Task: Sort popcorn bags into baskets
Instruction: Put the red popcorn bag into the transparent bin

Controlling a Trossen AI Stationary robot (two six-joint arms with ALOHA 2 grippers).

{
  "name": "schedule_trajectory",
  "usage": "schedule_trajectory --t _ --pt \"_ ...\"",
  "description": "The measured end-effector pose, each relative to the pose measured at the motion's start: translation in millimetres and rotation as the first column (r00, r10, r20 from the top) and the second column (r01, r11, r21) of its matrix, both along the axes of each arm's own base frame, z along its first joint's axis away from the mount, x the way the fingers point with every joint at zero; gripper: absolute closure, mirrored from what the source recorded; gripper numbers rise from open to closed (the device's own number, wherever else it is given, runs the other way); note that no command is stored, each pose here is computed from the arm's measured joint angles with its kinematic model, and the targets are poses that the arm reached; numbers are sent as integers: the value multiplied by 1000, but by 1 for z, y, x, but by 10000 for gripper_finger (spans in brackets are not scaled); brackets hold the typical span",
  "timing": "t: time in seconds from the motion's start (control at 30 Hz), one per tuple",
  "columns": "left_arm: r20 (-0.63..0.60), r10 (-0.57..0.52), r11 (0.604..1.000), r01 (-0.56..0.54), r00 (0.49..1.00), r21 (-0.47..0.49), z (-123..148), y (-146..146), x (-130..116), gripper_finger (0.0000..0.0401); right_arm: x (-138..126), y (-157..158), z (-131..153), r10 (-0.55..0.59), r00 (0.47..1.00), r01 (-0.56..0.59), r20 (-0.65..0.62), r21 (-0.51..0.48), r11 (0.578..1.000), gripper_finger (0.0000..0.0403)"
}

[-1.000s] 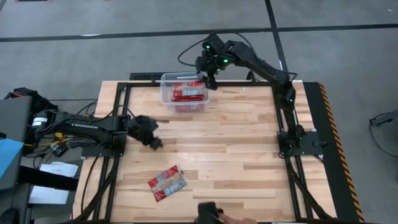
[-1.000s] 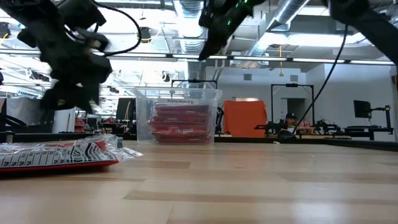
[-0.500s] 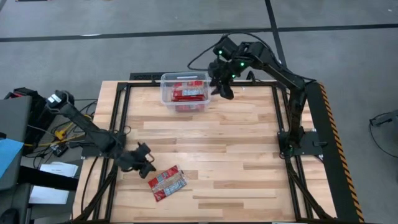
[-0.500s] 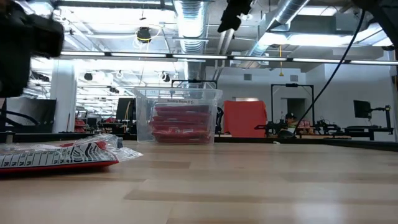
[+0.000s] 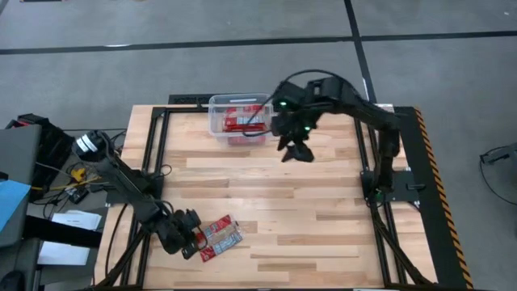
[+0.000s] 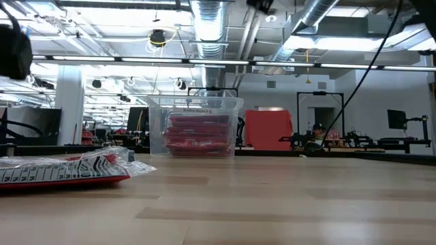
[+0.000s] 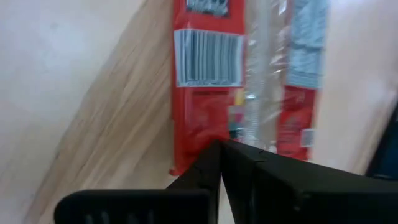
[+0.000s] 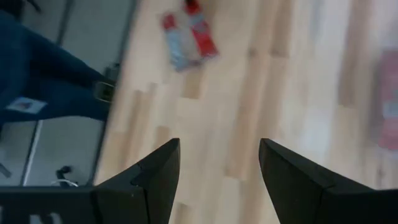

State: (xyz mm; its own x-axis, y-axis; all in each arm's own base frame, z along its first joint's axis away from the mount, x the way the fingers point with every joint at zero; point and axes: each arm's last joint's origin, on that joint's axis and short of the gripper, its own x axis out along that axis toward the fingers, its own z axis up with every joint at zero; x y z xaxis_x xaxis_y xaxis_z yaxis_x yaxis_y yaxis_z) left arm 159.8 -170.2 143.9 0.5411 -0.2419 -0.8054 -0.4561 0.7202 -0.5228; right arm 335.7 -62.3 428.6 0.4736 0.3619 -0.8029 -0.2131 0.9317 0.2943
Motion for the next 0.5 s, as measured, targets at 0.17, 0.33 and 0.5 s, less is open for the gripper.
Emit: schedule_trajectory --t 0.17,0.33,0.5 --pt "9 -49 998 48 999 37 -12 -10 8 401 -47 16 42 -53 993 52 108 11 999 163" --pt "48 -81 993 76 996 86 -18 -11 13 401 -118 24 72 -295 940 308 171 -52 950 163" --pt "88 -104 987 92 991 130 -27 -10 24 401 -166 43 60 -560 810 579 174 -81 811 163"
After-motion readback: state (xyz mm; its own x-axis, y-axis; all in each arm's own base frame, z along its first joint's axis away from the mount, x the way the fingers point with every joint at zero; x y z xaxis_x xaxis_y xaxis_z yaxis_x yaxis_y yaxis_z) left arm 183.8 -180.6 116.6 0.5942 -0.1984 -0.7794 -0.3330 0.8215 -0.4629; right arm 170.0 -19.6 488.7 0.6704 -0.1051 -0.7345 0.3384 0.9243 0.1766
